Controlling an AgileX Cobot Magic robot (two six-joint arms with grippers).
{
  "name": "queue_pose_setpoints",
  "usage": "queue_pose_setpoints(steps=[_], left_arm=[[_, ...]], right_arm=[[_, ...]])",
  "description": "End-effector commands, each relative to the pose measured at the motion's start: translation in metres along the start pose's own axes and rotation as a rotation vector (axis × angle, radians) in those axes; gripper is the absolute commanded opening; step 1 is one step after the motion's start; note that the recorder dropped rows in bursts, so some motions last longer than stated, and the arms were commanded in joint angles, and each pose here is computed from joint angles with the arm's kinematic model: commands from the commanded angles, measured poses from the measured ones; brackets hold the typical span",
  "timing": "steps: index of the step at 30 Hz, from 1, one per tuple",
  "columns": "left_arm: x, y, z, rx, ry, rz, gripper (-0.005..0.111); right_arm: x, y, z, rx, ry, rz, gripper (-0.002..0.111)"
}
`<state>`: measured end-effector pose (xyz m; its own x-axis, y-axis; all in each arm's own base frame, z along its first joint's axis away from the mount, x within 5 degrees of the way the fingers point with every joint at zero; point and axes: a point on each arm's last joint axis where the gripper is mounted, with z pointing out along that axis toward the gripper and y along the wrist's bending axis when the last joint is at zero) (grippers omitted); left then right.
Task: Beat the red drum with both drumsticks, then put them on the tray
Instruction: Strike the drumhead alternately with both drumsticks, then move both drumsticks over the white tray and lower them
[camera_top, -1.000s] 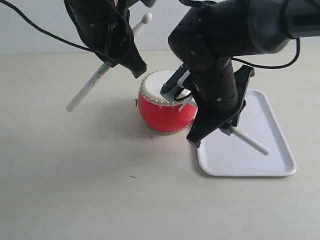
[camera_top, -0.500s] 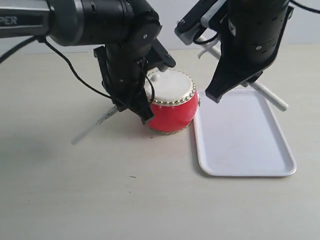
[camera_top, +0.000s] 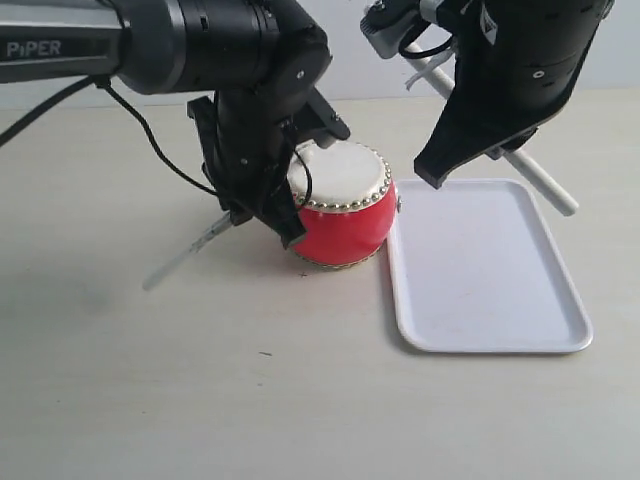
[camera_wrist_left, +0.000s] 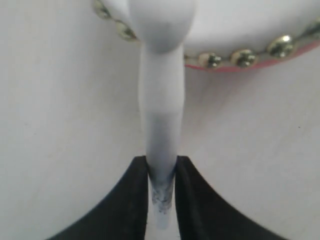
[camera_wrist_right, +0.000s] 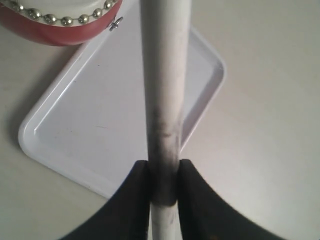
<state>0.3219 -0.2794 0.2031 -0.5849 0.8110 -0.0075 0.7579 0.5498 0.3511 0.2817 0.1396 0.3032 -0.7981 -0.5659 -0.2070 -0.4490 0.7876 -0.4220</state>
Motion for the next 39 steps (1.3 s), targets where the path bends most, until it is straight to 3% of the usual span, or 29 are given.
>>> queue_pose_setpoints(steps=[1, 11, 20, 23, 29, 34, 39], left_arm=[[0.007, 0.017, -0.045, -0.028, -0.100, -0.046, 0.000], [0.037, 0.045, -0.118, -0.122, -0.268, -0.145, 0.000], [0.043, 0.047, -0.127, -0.112, -0.291, -0.168, 0.000], [0.041, 0.041, -0.126, -0.048, -0.305, -0.180, 0.000], [0.026, 0.028, -0.133, 0.102, -0.475, -0.153, 0.000], [0.004, 0.010, -0.153, 0.345, -0.772, -0.108, 0.000], [-0.007, -0.007, -0.181, 0.621, -1.038, -0.066, 0.000]], right_arm=[[-0.010, 0.013, 0.025, -0.033, 0.057, -0.016, 0.000], [-0.016, 0.058, 0.114, -0.083, 0.338, -0.175, 0.000], [-0.017, 0.053, 0.108, -0.062, 0.318, -0.180, 0.000], [-0.017, 0.044, 0.090, -0.051, 0.266, -0.162, 0.000], [-0.011, 0.007, 0.047, -0.046, 0.123, -0.053, 0.000], [0.008, -0.050, 0.025, -0.095, -0.002, 0.172, 0.000], [0.016, -0.070, 0.045, -0.247, -0.071, 0.269, 0.000]])
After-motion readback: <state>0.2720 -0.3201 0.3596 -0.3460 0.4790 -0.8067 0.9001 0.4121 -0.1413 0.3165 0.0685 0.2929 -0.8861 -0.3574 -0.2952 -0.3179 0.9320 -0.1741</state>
